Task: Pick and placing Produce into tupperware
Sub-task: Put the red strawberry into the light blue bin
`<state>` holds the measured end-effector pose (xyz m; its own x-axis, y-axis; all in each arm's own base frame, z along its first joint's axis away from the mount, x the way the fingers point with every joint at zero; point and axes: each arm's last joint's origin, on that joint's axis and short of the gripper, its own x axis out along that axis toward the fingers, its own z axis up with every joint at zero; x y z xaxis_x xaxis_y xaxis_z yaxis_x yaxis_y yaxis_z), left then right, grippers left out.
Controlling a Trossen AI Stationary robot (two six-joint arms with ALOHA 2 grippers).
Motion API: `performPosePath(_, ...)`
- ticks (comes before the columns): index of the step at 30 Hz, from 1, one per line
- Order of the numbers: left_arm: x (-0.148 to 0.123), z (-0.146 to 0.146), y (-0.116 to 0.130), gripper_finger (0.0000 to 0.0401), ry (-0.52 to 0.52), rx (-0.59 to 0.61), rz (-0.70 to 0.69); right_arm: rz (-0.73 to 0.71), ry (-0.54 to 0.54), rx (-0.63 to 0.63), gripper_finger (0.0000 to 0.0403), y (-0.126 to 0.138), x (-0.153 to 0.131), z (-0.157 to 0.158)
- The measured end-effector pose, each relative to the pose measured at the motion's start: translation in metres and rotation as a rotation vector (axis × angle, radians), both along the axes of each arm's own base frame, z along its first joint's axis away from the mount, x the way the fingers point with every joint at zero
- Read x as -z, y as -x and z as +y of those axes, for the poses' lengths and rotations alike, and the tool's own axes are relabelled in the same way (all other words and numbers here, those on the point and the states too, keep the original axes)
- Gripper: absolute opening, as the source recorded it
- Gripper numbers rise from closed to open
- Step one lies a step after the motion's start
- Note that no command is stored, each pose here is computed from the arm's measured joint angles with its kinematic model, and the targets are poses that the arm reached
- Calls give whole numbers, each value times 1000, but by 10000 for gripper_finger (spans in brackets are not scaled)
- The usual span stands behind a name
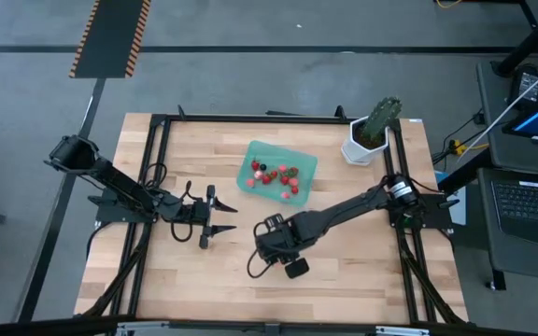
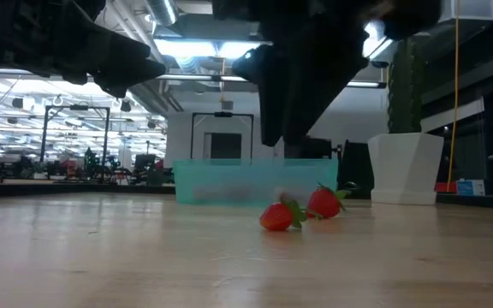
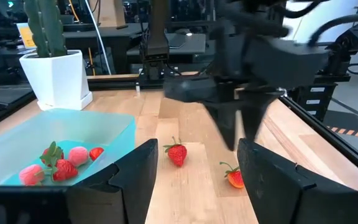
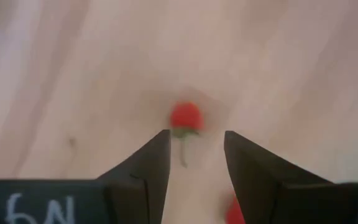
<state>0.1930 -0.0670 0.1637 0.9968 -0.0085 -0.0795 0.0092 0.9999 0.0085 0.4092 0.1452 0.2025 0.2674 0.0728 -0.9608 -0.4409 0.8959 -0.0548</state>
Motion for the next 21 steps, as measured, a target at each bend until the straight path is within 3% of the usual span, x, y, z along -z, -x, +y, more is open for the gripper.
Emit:
performPosePath(7, 0, 0, 0, 215, 1, 0, 0, -73, -34, -23, 154, -4, 5, 20)
performPosePath(13, 0, 0, 0, 215, 2, 0, 0, -27, -11, -24, 154, -7, 26, 22)
performPosePath(21, 0, 0, 0, 215, 0, 0, 5, -27, 9, -17, 154, -7, 28, 22)
